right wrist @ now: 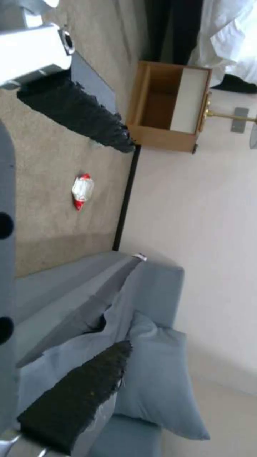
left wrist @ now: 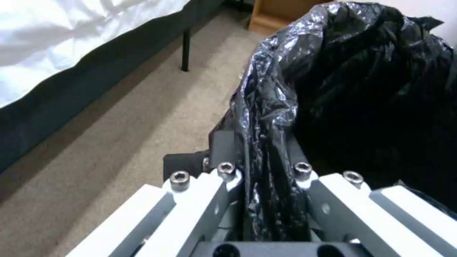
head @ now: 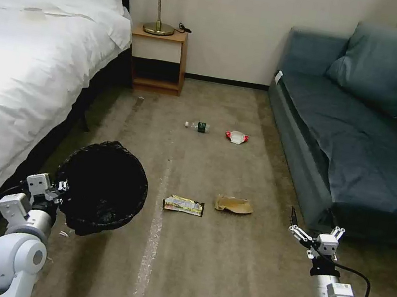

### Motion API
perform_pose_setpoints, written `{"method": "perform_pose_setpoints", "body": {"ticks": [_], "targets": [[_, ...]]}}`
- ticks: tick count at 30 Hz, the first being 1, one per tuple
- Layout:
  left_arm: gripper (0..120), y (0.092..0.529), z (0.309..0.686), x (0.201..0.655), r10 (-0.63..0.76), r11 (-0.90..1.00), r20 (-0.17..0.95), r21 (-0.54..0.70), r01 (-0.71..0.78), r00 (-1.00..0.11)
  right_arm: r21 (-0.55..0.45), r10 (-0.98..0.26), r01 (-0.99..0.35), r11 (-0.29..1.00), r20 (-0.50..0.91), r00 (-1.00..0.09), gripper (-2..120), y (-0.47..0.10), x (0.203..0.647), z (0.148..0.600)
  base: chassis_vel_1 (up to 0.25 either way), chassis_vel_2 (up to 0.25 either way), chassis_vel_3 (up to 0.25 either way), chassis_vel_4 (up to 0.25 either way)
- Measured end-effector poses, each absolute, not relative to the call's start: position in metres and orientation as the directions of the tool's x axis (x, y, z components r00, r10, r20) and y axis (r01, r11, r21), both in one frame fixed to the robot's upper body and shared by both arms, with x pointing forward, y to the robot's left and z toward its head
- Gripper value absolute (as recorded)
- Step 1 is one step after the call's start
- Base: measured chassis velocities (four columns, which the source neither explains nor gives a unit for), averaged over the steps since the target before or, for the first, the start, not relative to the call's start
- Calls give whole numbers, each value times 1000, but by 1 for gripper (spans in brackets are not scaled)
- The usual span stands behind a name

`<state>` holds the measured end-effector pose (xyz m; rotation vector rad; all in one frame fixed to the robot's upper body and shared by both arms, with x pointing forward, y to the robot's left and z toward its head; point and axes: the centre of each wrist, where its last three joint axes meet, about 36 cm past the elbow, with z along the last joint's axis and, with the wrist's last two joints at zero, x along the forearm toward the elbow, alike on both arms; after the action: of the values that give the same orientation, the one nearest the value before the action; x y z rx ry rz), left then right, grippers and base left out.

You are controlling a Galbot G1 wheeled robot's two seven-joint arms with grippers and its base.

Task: Pick up the trash bin, then pick up the garbage on the floor and place it into the trash bin.

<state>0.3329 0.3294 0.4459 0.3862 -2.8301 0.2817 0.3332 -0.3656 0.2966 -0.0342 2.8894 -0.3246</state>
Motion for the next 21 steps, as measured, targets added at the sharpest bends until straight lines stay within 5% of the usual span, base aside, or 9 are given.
{"method": "perform_pose_setpoints", "body": {"ticks": [21], "targets": [[5,334,446,332,-234,947,281,-151,-284,-931,-224,-42,11,975,-232,-972,100,-369,332,295,-57,54,53,-49]]}}
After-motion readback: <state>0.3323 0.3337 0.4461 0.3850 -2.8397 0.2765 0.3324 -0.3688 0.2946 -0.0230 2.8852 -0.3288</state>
